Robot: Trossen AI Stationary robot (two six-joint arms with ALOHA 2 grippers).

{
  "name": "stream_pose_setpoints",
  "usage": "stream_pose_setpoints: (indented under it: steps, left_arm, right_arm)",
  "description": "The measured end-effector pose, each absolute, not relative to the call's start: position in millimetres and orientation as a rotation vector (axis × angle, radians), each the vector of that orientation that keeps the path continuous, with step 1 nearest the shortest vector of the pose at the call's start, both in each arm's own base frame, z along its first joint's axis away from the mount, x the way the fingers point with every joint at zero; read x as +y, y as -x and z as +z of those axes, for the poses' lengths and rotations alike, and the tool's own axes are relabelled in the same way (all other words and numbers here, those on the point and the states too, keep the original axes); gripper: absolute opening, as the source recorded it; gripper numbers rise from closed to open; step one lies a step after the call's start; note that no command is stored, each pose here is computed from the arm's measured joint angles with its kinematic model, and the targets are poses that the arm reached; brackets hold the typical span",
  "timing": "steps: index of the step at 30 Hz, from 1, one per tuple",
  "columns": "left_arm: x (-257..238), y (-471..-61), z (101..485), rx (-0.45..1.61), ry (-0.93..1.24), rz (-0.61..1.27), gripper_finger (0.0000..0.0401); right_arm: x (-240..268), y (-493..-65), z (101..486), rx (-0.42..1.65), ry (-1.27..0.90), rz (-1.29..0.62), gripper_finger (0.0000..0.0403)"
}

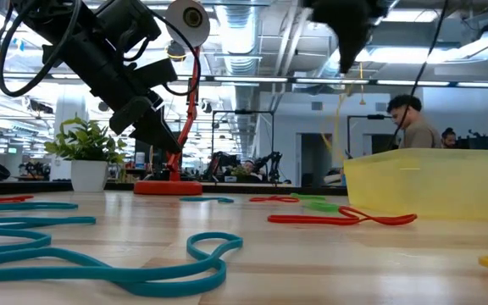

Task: Pick and place items into bin
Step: Put the yellow rubber band into the yellow bin

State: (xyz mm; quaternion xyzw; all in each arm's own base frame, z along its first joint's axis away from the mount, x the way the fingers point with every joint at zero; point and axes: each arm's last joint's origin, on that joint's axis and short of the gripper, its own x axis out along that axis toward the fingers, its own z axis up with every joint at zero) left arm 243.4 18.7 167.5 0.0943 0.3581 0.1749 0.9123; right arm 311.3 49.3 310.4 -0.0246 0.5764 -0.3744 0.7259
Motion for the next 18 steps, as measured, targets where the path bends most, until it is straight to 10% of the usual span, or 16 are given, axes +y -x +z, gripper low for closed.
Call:
stream_pose_setpoints:
  steps: [18]
  left_arm:
    - [18.6,-243.0,167.1,0.742,-0.185,0.364,0.0119]
  right_arm:
    - [48.5,-234.3,255.6,1.276,-0.175,-1.017,0.0]
